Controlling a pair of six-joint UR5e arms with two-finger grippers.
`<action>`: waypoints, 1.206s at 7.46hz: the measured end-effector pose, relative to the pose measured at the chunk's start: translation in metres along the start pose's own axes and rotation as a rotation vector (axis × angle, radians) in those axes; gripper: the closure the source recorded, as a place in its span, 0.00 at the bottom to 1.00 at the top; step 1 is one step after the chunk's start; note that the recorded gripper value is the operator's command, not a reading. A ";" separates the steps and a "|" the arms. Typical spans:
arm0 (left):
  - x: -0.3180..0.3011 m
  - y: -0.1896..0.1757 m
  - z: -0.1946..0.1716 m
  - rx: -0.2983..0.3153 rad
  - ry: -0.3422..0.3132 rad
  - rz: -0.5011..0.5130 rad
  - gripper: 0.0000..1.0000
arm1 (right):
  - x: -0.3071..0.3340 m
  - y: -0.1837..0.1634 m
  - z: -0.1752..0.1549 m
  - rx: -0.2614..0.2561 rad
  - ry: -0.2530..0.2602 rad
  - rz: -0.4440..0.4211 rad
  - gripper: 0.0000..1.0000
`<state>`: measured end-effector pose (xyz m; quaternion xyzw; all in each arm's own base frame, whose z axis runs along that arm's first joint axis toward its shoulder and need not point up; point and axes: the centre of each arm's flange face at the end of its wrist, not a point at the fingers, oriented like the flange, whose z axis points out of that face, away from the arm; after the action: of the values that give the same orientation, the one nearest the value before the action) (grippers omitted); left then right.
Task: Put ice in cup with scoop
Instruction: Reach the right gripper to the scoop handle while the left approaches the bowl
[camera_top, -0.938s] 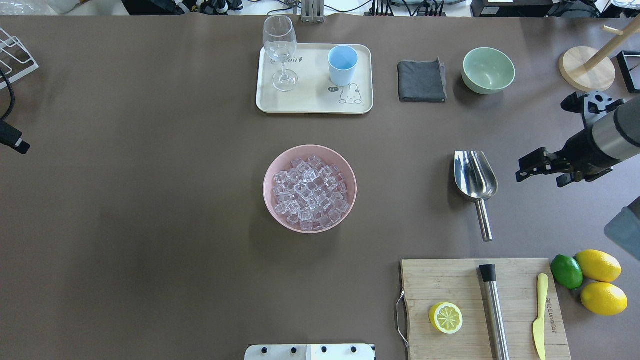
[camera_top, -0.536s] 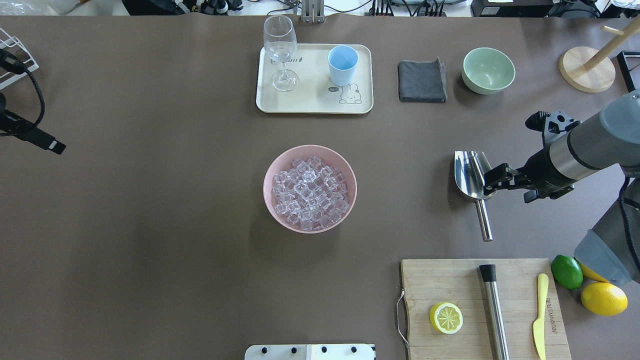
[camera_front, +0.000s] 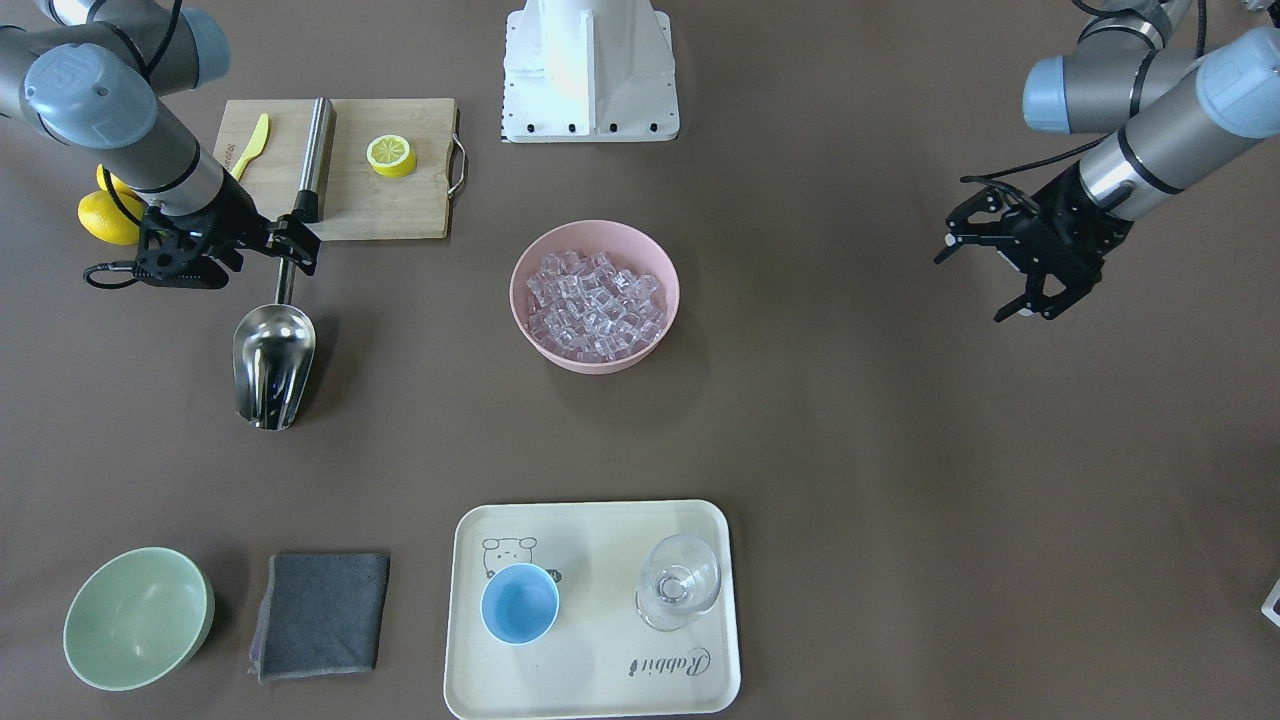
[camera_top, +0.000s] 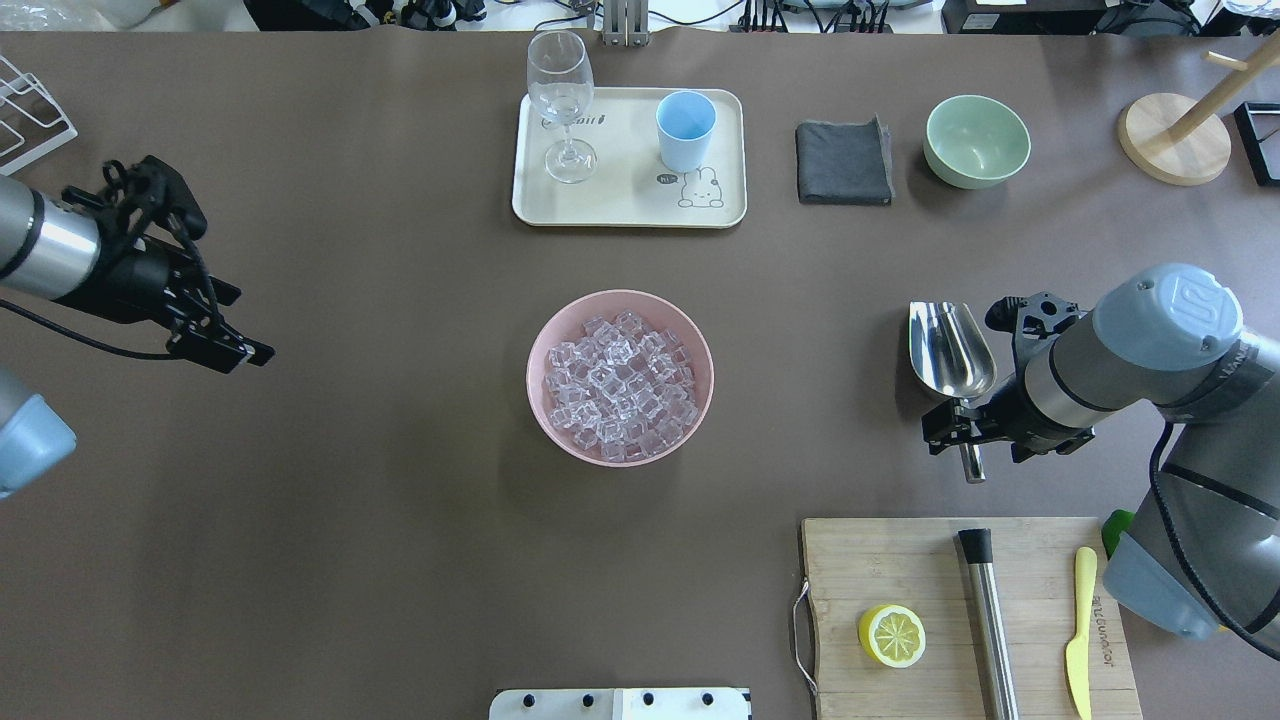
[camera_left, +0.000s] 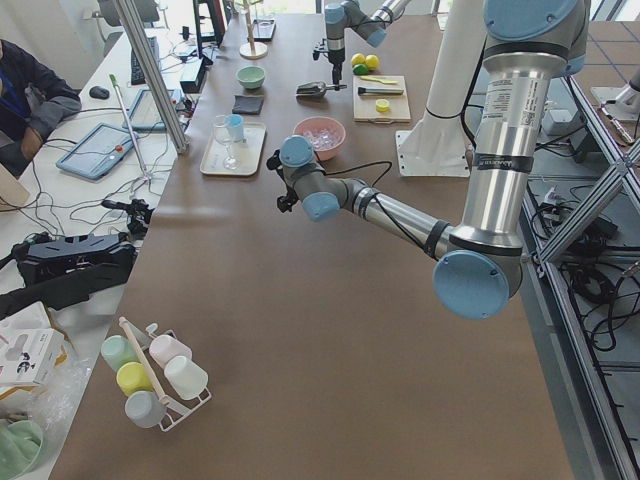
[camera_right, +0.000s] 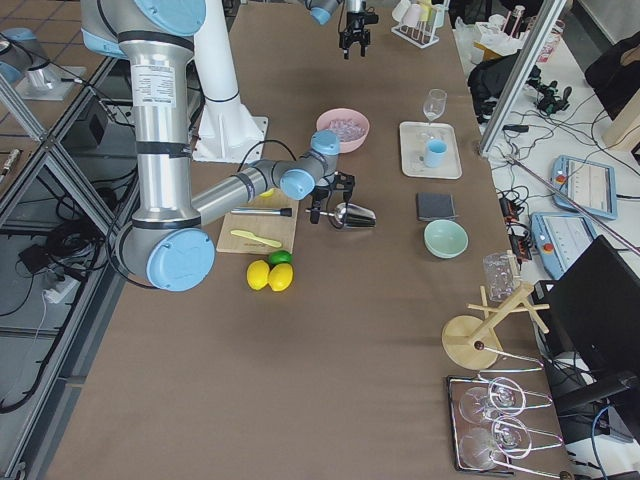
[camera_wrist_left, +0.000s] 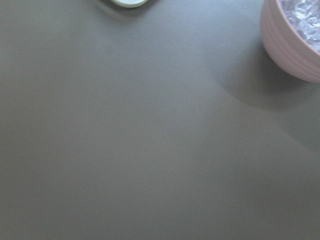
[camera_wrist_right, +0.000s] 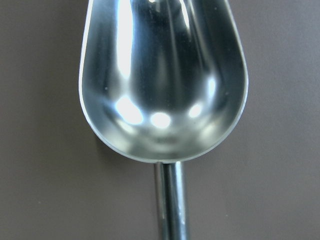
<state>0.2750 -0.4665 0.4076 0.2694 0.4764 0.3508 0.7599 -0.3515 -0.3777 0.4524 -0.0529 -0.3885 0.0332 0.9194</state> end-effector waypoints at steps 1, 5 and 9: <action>0.027 -0.008 0.022 0.052 -0.003 0.074 0.03 | -0.003 0.006 0.008 -0.003 0.025 -0.011 0.24; 0.086 -0.017 0.100 0.245 0.060 0.270 0.04 | -0.012 0.010 0.013 -0.009 0.048 -0.059 1.00; 0.105 -0.042 0.154 0.298 0.065 0.460 0.03 | -0.005 -0.005 -0.003 0.015 0.036 -0.059 1.00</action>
<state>0.4583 -0.4210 0.3819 0.4680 0.4732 0.4483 0.5966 -0.3532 -0.3830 0.4476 -0.0352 -0.3728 0.0078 0.9272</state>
